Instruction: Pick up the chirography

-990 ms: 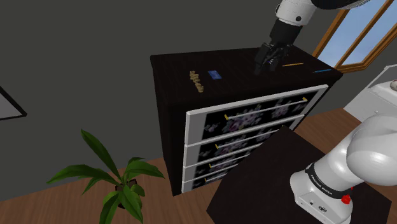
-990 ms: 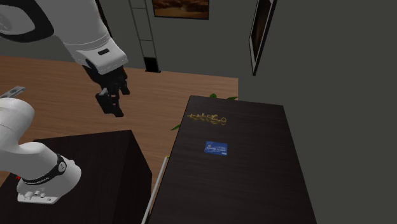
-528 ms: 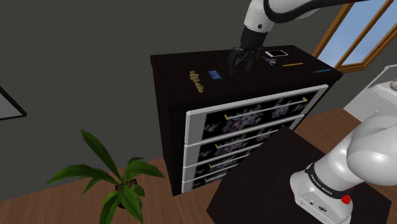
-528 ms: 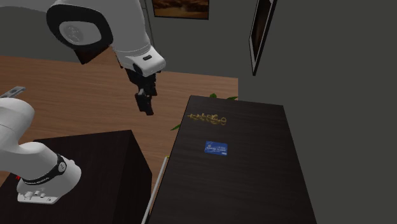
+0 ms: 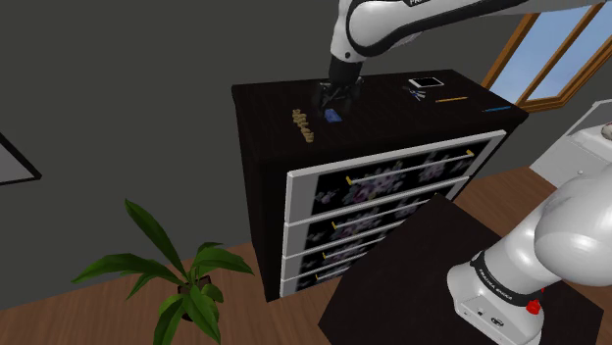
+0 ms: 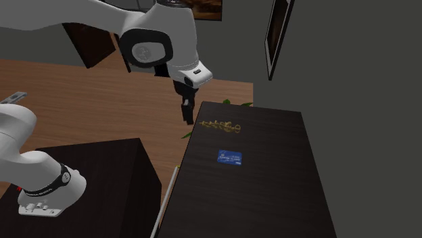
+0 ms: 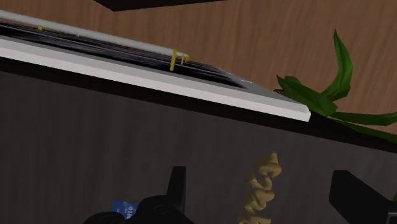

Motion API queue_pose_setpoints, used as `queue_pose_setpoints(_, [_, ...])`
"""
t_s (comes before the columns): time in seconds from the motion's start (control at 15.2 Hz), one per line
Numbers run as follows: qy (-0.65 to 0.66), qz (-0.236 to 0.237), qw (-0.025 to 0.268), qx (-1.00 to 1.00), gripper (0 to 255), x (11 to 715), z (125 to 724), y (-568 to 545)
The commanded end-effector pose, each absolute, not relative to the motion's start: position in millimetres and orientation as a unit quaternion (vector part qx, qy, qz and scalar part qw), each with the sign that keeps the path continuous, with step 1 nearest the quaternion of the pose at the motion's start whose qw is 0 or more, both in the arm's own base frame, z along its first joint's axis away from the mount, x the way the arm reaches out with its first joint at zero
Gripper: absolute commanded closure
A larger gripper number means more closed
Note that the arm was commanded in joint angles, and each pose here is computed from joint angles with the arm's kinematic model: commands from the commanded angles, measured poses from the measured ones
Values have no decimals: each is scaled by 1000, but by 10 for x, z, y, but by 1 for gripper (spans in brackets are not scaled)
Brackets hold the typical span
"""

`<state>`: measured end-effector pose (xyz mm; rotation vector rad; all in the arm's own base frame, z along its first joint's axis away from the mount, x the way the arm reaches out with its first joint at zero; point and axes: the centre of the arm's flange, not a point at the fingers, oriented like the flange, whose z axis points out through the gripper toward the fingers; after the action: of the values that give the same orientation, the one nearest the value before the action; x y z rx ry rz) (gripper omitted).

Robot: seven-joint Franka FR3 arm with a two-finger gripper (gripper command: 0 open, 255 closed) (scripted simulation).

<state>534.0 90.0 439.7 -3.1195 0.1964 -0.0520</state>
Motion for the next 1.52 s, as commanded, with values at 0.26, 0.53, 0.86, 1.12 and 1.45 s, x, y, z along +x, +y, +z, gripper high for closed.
queue_pose_setpoints(0.26, [77,-19,-6,-997,0,6019,4047,1100])
queue_pose_setpoints(0.53, [82,-20,-11,-996,0,6258,3867,1166])
queue_pose_setpoints(0.86, [82,-20,-11,-996,0,6258,3603,1166])
queue_pose_setpoints(1.12, [82,-20,-11,-996,255,6253,3522,1166])
queue_pose_setpoints(1.45, [82,-20,-11,-996,255,6254,3520,1172])
